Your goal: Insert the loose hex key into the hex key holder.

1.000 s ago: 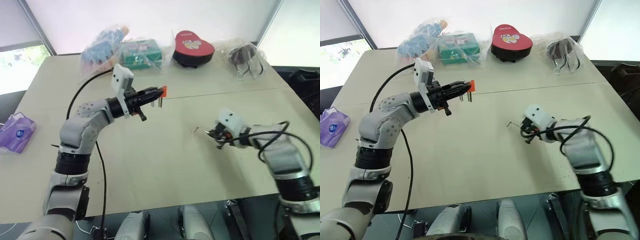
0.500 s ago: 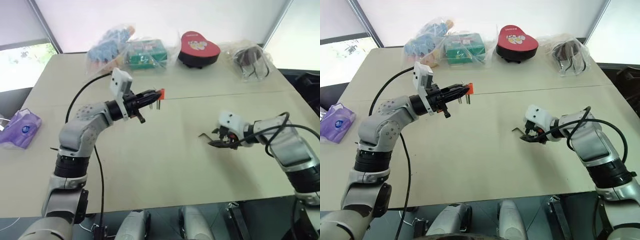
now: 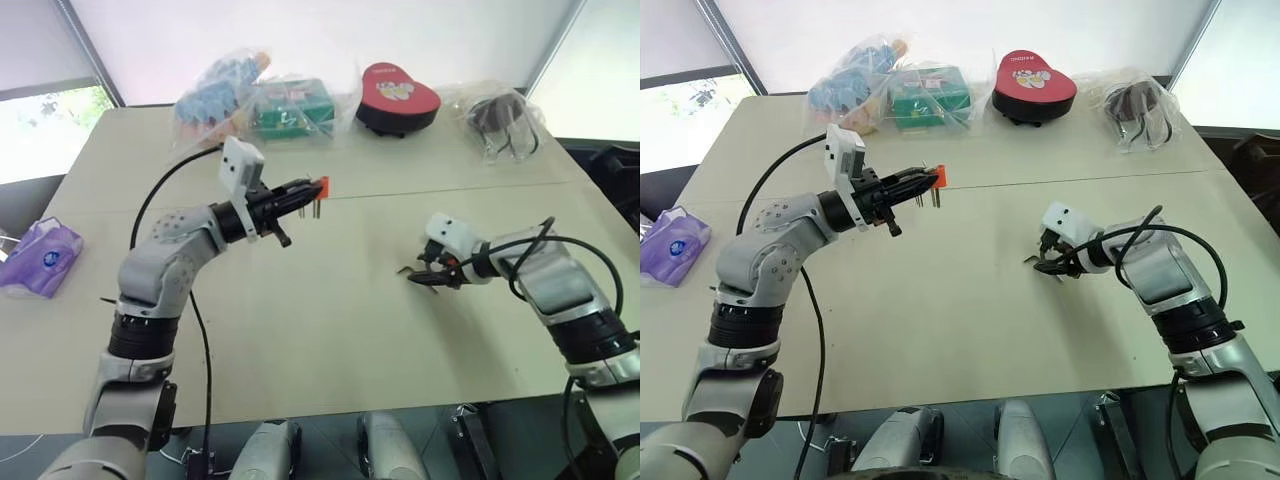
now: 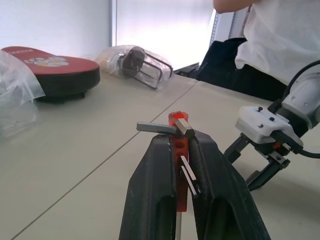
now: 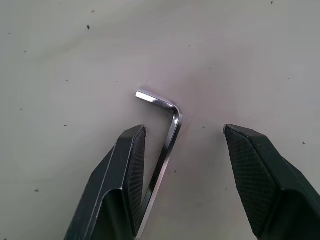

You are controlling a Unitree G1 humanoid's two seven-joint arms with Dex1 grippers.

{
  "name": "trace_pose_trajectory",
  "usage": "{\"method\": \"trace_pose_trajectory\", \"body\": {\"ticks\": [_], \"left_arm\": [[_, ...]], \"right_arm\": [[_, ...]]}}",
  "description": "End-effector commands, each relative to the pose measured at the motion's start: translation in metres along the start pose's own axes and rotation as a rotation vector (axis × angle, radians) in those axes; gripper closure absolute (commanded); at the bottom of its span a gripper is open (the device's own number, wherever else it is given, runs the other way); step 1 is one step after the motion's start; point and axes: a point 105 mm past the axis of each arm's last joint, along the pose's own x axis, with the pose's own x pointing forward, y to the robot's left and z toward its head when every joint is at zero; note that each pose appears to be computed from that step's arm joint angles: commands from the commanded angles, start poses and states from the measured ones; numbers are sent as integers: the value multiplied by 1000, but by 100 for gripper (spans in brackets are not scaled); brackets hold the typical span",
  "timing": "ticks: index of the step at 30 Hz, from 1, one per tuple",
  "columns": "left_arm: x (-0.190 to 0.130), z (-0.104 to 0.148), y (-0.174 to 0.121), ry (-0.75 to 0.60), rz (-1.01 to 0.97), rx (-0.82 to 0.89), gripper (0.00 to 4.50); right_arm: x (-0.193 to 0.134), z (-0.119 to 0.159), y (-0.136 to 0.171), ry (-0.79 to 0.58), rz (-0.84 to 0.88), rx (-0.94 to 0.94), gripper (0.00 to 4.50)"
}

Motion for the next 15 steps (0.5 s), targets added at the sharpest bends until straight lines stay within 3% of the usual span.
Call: {"method": "trace_pose_trajectory", "body": {"ticks": [1, 3, 6, 10, 12, 15], "left_arm": [[-3, 15, -3, -43, 2, 51, 443], [-3, 15, -3, -44, 6, 52, 443], [-3, 16, -2, -47, 11, 54, 443], [-4, 17, -1, -49, 16, 55, 443], [-3, 17, -1, -51, 17, 54, 443], [-2, 17, -2, -56, 14, 45, 443]], "right_arm": [[4, -2, -4, 11, -20, 28, 220], [6, -2, -3, 16, -13, 36, 282], [7, -2, -2, 23, -2, 51, 436], [5, 2, -1, 1, -4, 59, 447], [2, 21, -1, -120, -22, 38, 447], [-13, 80, -16, -482, -189, 6, 447]]}}
